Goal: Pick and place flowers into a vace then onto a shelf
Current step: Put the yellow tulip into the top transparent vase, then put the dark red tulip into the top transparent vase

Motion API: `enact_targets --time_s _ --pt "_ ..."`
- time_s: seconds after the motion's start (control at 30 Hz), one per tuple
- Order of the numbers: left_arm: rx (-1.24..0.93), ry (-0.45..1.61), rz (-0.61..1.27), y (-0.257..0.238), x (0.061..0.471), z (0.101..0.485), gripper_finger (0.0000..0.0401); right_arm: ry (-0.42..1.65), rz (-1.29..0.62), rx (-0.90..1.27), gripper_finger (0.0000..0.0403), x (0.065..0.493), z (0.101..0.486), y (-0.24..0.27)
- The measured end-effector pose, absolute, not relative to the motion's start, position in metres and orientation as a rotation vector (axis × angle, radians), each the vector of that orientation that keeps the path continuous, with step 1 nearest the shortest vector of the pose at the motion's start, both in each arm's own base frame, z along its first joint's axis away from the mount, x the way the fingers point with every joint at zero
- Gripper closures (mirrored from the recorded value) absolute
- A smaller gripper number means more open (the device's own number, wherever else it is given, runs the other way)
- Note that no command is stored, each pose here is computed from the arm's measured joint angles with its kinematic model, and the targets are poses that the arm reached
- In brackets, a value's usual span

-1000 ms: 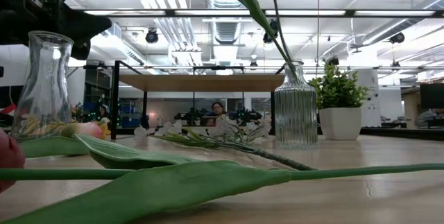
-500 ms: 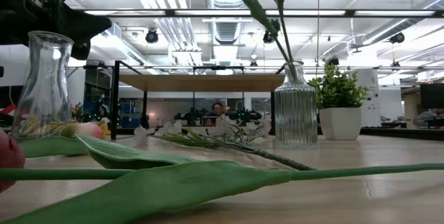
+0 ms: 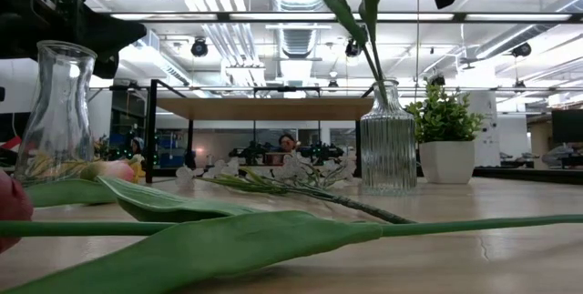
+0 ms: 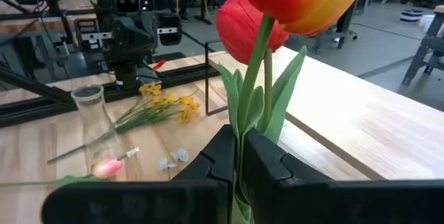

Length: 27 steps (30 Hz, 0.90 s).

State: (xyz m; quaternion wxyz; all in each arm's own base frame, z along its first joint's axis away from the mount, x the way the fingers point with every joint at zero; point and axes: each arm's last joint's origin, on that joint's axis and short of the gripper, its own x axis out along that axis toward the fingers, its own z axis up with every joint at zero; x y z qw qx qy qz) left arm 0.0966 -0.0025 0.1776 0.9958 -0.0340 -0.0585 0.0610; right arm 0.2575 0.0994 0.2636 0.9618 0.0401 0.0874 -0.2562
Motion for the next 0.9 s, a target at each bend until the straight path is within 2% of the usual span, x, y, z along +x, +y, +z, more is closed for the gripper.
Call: enact_targets --time_s 0.17,0.47,0.6,0.73,0.9 --pt "-0.068 -0.117 0.122 -0.003 0.097 0.178 0.0398 0.189 -0.517 0.06 0.0361 0.257 0.263 0.099" --pt "-0.068 -0.117 0.122 -0.003 0.097 0.178 0.0398 0.182 -0.497 0.061 0.0237 0.251 0.268 0.102" --pt "-0.068 -0.117 0.122 -0.003 0.097 0.178 0.0398 0.185 -0.458 0.042 0.0194 0.24 0.276 0.107" --pt "-0.068 -0.117 0.122 -0.003 0.097 0.178 0.0398 0.199 -0.427 0.077 0.0174 0.224 0.282 0.109" --pt "-0.068 -0.117 0.122 -0.003 0.097 0.178 0.0398 0.195 -0.385 0.172 0.0171 0.205 0.29 0.113"
